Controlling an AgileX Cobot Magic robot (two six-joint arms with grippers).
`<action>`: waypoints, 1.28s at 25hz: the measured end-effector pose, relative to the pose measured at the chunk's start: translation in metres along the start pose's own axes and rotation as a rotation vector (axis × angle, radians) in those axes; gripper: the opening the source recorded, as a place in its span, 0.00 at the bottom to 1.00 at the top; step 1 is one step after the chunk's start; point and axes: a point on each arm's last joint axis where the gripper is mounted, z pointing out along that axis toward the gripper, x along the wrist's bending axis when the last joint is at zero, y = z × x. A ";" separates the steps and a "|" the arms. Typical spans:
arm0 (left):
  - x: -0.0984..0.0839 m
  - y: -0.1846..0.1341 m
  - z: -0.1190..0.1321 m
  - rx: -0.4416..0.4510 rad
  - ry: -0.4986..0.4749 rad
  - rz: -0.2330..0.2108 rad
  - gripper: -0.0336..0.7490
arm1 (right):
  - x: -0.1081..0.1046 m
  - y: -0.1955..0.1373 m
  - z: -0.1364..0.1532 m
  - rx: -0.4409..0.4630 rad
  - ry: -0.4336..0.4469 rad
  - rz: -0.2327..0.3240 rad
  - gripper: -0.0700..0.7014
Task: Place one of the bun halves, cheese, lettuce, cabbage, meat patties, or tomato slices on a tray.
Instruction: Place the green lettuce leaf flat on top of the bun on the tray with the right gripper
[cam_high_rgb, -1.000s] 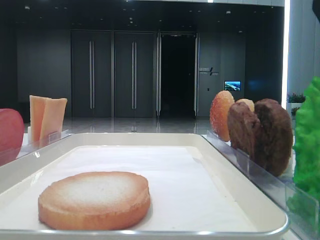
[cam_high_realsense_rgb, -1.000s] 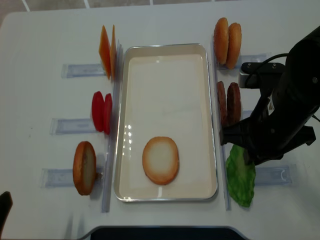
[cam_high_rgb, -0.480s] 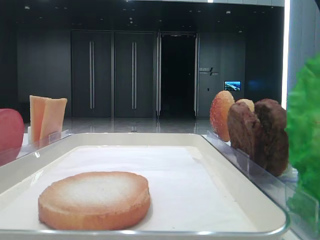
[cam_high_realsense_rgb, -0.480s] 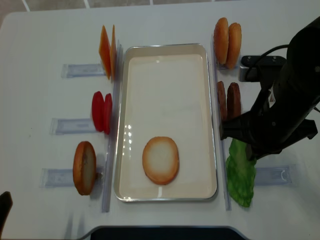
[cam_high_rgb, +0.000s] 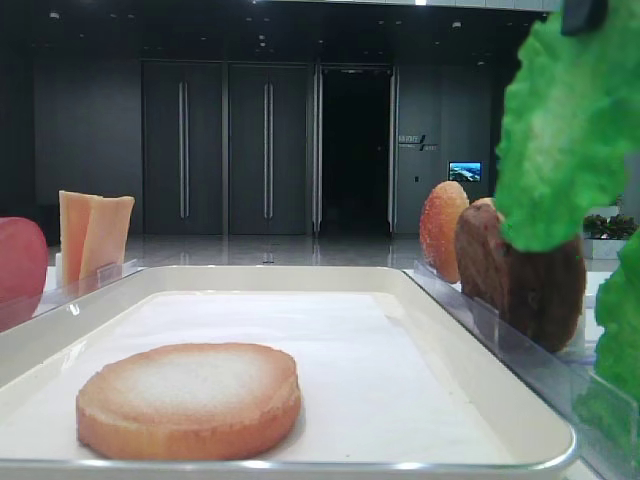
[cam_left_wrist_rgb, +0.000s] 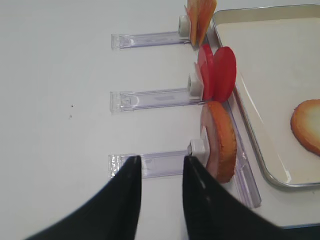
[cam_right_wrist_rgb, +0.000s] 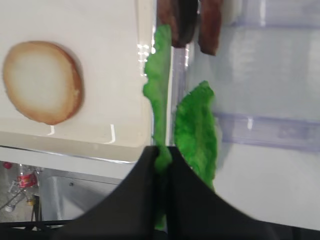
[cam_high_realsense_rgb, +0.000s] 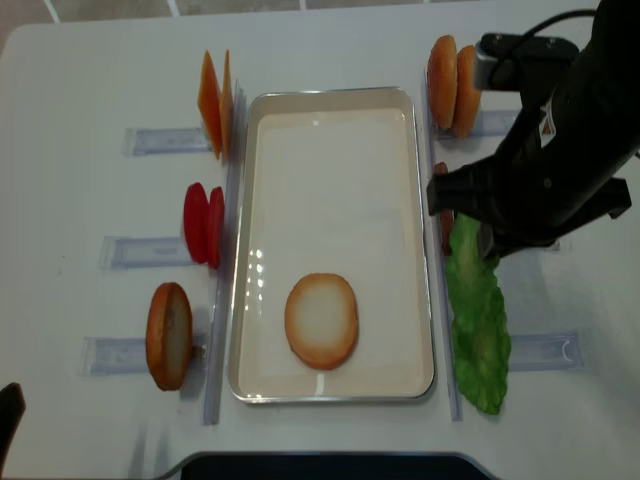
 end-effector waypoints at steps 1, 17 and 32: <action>0.000 0.000 0.000 0.000 0.000 0.000 0.32 | 0.003 0.002 -0.005 -0.014 0.022 -0.009 0.13; 0.000 0.000 0.000 0.000 0.000 0.000 0.32 | 0.033 -0.004 -0.023 0.035 0.293 -0.152 0.13; 0.000 0.000 0.000 0.000 0.000 0.000 0.32 | 0.068 -0.005 0.010 -0.242 0.505 -0.111 0.13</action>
